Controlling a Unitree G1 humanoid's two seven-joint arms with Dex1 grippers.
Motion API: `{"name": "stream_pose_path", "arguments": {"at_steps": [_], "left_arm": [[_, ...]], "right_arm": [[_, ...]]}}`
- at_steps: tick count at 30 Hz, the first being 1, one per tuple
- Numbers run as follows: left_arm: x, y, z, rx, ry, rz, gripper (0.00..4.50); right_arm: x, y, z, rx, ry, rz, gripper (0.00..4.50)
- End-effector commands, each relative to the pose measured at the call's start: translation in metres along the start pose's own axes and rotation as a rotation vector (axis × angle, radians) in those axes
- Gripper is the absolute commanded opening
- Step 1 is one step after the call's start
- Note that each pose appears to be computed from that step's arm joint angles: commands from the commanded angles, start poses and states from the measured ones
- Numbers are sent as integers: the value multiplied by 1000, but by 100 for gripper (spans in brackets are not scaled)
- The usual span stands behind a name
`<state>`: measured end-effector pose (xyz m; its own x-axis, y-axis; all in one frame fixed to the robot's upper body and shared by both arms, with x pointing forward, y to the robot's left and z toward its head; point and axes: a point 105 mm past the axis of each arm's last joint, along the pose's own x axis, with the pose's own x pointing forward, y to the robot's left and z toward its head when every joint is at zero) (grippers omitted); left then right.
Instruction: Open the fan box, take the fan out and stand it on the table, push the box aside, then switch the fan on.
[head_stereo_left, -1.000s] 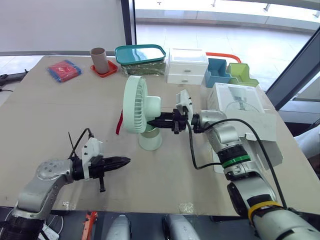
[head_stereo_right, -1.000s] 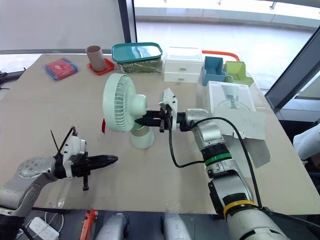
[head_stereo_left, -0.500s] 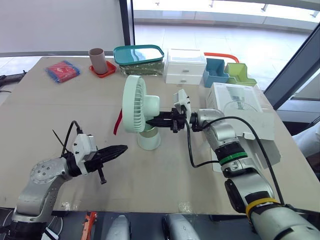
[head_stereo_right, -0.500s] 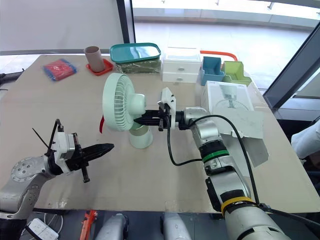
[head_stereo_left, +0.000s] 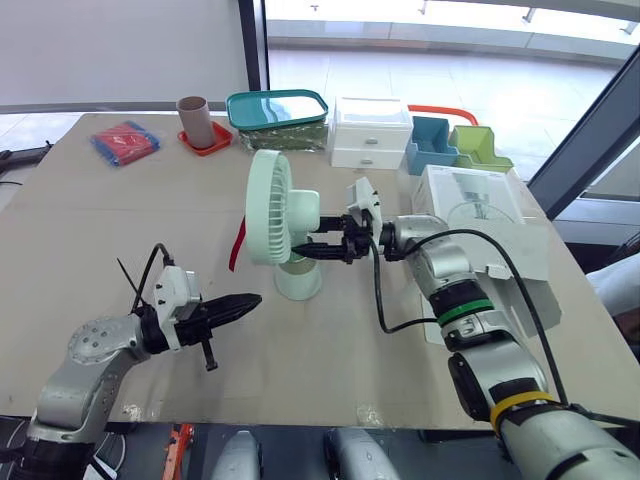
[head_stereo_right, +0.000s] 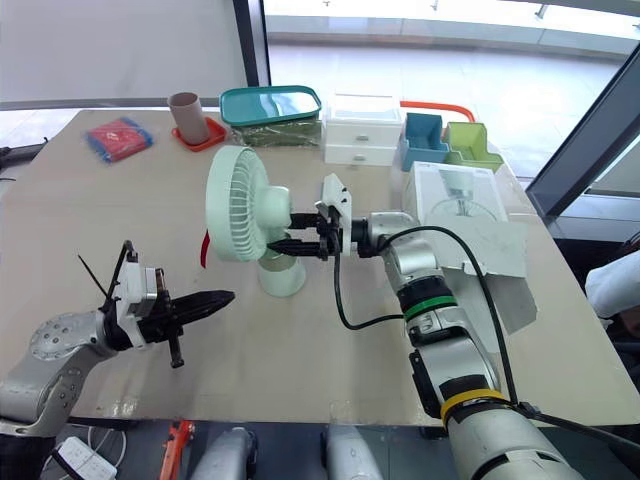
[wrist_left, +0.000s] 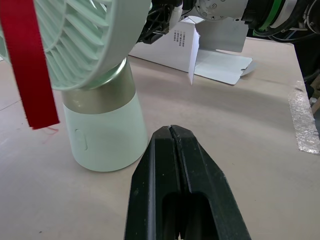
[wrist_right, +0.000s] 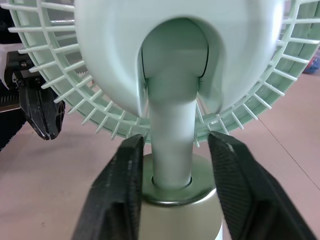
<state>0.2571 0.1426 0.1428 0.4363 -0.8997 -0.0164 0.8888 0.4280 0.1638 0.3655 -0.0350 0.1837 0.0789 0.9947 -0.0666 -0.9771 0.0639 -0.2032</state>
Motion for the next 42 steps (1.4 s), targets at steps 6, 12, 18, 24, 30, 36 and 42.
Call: {"name": "stream_pose_path", "arguments": {"at_steps": [6,12,18,24,30,36,42], "left_arm": [[8,1,9,37,-22,-15,0],[9,4,9,27,-25,-3,0],[8,14,7,-8,-20,35,188],[10,17,8,-10,-18,39,379],[6,26,5,11,9,126,448],[-1,39,-13,-19,84,294,448],[-2,35,-30,-21,126,324,448]], "right_arm": [[-10,0,23,-101,-6,-6,446],[-22,2,21,-119,17,-36,446],[-54,13,19,-116,49,-116,450],[-71,25,21,-106,63,-166,450],[-91,53,19,-68,73,-228,450],[-101,105,-12,60,79,-383,450],[-99,138,-41,96,74,-488,450]]}}
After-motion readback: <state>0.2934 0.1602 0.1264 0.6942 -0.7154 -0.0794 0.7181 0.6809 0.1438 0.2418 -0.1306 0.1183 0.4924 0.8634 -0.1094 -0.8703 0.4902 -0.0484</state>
